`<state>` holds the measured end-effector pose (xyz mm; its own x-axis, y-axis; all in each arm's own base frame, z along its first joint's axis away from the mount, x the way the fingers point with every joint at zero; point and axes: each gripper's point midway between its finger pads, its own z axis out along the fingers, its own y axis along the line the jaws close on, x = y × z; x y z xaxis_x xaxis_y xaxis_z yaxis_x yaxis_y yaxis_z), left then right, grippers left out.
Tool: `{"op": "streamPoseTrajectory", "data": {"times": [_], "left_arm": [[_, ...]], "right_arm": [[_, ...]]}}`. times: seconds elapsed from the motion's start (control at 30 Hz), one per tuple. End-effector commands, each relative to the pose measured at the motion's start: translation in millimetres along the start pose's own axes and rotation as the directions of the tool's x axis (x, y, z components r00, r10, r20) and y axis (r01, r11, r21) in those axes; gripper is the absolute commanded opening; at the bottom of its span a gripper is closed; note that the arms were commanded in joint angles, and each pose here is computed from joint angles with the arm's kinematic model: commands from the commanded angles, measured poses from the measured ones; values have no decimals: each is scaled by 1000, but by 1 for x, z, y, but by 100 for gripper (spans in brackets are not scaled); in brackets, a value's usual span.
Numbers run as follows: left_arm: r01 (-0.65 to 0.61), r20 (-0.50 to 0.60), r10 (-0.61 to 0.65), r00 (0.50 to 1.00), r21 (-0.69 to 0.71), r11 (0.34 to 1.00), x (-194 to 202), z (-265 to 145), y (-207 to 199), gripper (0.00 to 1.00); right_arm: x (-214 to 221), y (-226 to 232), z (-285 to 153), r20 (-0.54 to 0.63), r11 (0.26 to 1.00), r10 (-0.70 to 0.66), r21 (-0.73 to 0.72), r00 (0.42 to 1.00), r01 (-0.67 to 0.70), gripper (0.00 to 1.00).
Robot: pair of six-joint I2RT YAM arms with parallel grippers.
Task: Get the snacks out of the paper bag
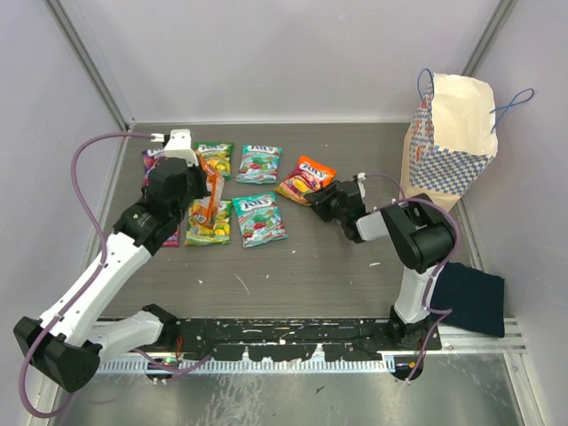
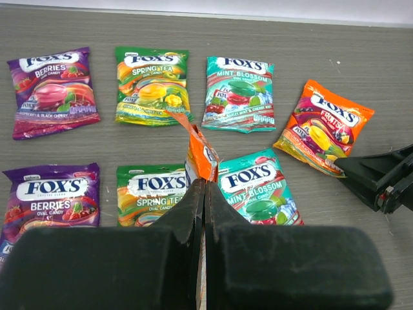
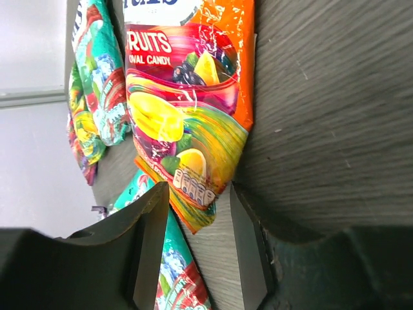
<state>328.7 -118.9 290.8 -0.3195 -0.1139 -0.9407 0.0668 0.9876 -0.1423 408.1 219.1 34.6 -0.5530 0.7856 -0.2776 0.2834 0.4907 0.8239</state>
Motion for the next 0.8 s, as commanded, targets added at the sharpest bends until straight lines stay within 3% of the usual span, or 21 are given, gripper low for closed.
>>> {"op": "streamPoseTrajectory", "data": {"times": [0.0, 0.07, 0.17, 0.2, 0.33, 0.47, 0.63, 0.7, 0.77], "left_arm": [[27, 96, -29, 995, 23, 999, -33, -7, -2, 0], [27, 95, -29, 995, 20, 999, -33, -6, -1, 0], [28, 91, -30, 995, 19, 999, -33, -3, -1, 0], [28, 89, -30, 996, 19, 999, -33, -3, -1, 0], [27, 84, -28, 996, 14, 1000, -32, 0, 2, 0], [29, 81, -30, 996, 9, 1000, -31, 0, 4, 0], [39, 79, -40, 996, 20, 999, -31, 4, 2, 0], [41, 74, -44, 996, 31, 999, -30, 6, -1, 0], [42, 68, -45, 997, 40, 998, -30, 7, -3, 0]], "right_arm": [[5, -13, 10, -11, 999, 38, 20, 999, -38, 49], [7, -13, 13, -21, 999, 29, 16, 999, -28, 39], [10, -13, 14, -39, 1000, 16, 10, 999, -16, 7], [10, -14, 14, -42, 1000, 10, 10, 999, -10, 2], [7, -21, 9, -63, 996, -76, 34, 995, 79, 1], [-8, -15, 2, -125, 967, -251, 4, 960, 253, 1], [-4, -3, 6, -366, 854, -512, -116, 777, 508, 1], [1, -9, 7, -442, 816, -559, -146, 701, 559, 1], [-2, -14, 8, -473, 795, -580, -151, 664, 587, 1]]}}
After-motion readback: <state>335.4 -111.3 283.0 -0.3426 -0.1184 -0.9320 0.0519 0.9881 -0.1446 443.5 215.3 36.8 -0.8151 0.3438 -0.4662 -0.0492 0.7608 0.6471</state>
